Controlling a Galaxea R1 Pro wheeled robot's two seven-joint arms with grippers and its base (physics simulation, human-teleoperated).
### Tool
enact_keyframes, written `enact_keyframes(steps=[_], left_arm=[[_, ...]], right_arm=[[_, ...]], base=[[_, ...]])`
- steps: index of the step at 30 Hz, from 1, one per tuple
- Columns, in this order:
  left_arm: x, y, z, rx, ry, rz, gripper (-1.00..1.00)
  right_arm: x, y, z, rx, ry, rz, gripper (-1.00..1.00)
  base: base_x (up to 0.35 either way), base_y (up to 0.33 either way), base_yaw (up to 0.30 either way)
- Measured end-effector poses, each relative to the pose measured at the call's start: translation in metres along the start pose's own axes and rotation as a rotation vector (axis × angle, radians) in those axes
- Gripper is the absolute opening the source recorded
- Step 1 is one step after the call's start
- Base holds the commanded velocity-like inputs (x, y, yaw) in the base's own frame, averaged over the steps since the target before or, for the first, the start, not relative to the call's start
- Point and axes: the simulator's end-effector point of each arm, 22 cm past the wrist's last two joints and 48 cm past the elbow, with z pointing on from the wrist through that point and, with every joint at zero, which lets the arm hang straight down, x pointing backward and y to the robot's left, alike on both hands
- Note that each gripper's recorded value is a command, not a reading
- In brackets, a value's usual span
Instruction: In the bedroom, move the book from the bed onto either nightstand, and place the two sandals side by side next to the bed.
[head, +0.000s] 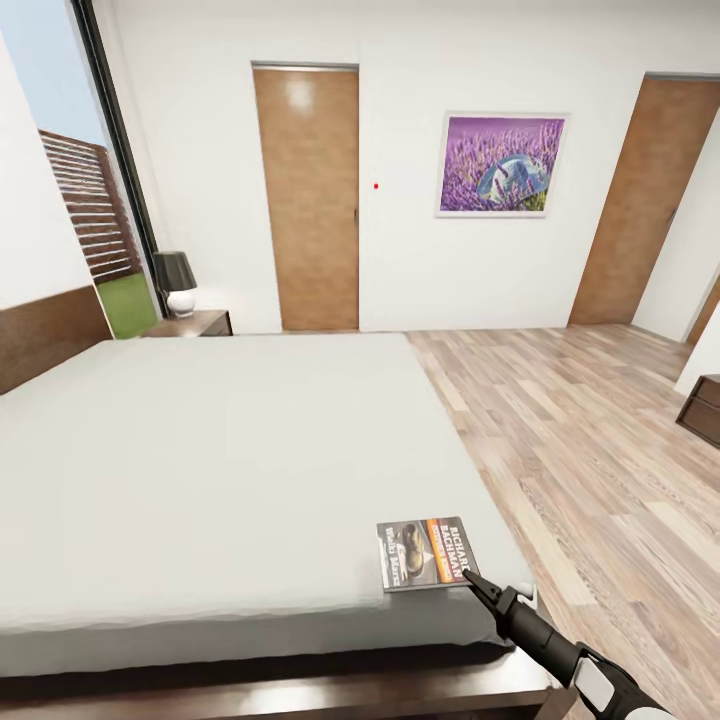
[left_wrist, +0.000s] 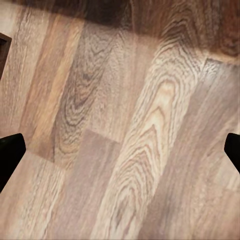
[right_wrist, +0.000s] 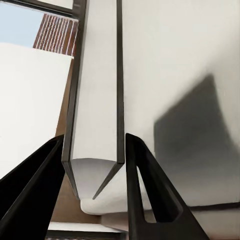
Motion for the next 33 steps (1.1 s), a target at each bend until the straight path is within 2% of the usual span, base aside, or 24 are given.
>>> enact_keyframes(steps=[19, 26, 33], left_arm=[[-0.022, 0.009, -0.032, 0.001, 0.001, 0.001, 1.00], [-0.030, 0.013, -0.044, -0.001, 0.001, 0.001, 1.00], [-0.037, 0.016, -0.056, -0.001, 0.001, 0.001, 1.00]], right_arm=[[-0.011, 0.050, 0.003, -0.056, 0.004, 0.005, -1.00], [-0.002, 0.077, 0.004, -0.113, 0.063, -0.012, -1.00], [-0.003, 0.104, 0.003, -0.173, 0.076, -0.020, -1.00]], base=[[0.000, 0.000, 0.000], [0.000, 0.000, 0.000], [0.000, 0.000, 0.000]])
